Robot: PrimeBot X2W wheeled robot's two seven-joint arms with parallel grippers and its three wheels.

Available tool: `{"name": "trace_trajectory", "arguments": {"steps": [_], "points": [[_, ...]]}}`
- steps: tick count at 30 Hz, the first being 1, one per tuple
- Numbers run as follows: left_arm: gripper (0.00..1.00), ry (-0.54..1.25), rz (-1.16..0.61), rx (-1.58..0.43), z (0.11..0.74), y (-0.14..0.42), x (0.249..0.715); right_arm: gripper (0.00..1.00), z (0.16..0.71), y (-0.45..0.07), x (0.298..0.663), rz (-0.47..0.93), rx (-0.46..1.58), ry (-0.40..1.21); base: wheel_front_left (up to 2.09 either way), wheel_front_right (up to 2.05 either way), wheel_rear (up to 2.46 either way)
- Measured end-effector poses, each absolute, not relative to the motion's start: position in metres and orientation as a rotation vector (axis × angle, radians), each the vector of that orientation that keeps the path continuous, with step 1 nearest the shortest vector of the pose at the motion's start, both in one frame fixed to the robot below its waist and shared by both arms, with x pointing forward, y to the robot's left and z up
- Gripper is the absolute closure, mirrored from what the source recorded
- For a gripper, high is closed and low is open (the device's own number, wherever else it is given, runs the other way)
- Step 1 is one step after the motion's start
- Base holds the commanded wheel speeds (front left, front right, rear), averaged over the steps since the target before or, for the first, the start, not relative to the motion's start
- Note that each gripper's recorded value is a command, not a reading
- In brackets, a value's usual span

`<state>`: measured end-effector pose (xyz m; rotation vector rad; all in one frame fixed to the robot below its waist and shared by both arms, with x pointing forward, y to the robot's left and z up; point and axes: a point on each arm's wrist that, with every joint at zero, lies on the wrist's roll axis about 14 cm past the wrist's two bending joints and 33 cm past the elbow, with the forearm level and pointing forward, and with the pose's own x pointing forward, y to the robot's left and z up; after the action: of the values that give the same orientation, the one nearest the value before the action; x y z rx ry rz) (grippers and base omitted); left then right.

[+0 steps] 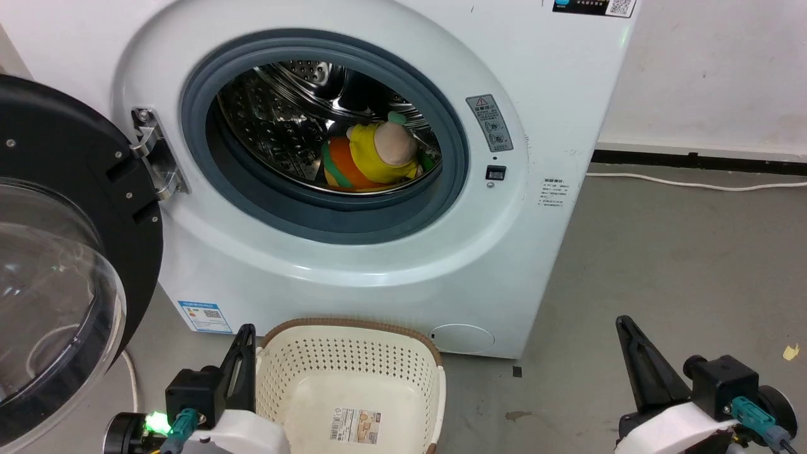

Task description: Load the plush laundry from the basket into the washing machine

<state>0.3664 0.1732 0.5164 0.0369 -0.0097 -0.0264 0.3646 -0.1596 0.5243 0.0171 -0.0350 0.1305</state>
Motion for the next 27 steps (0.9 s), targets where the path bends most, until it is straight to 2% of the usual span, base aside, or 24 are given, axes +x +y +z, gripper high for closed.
{"name": "trace_trajectory", "arguments": {"steps": [27], "points": [[1.00, 0.012, -0.007, 0.045, 0.5196, 0.1773, 0.3682, 1.00, 0.5227, -0.1590, 0.3680, 0.133, -0.030, 0.003, 0.00, 0.00, 0.00]]}}
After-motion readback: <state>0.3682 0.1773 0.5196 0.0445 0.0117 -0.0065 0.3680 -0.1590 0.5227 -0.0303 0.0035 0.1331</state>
